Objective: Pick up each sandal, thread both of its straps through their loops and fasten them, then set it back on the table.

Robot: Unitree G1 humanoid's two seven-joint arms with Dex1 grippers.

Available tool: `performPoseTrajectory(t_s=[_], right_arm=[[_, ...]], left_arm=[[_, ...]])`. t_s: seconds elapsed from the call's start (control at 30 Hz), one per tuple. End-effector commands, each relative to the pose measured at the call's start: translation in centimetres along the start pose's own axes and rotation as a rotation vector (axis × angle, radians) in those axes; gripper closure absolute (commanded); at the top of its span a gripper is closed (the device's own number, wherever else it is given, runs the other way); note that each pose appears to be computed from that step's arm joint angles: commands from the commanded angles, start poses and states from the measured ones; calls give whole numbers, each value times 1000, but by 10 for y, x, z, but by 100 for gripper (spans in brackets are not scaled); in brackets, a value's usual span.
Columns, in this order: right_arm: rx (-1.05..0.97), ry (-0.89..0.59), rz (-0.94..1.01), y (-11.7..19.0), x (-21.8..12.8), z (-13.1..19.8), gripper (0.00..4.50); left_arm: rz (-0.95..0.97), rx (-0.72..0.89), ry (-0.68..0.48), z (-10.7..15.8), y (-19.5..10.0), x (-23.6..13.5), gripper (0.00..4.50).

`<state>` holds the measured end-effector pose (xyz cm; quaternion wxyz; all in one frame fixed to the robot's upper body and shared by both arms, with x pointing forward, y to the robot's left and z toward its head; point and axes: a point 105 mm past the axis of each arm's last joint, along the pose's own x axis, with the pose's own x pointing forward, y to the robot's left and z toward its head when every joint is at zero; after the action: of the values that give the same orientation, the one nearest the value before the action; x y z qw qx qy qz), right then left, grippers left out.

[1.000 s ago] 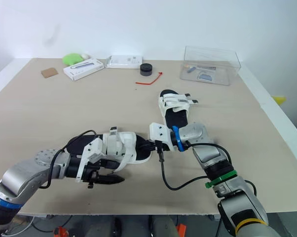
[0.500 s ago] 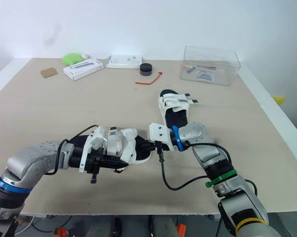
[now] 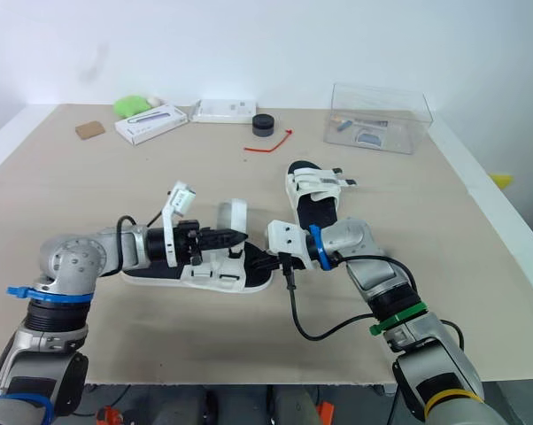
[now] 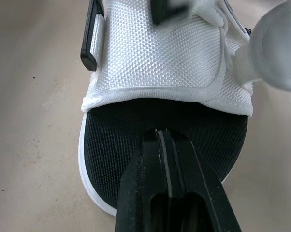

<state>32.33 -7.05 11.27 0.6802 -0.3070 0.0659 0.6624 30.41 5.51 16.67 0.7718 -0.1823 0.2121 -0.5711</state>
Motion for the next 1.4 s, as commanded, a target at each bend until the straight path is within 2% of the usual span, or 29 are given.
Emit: performPoseTrajectory(t_s=[0.03, 0.2, 0.47, 0.73, 1.0, 1.4], right_arm=[[69, 123, 13, 10, -2, -32, 450], [72, 126, 8, 10, -3, -33, 450], [68, 126, 4, 8, -2, -32, 450], [62, 127, 8, 9, -2, -32, 450], [60, 125, 8, 10, -1, -31, 450], [56, 127, 6, 10, -1, -31, 450]], left_arm=[[-7, 18, 56, -4, -3, 1, 442], [-16, -4, 141, -15, -4, -6, 442], [-32, 3, 210, -19, -6, -12, 442], [-5, 33, 223, -24, 1, -10, 442], [-42, 16, 235, -23, -3, -7, 442], [-33, 157, 341, -36, 5, -5, 442]])
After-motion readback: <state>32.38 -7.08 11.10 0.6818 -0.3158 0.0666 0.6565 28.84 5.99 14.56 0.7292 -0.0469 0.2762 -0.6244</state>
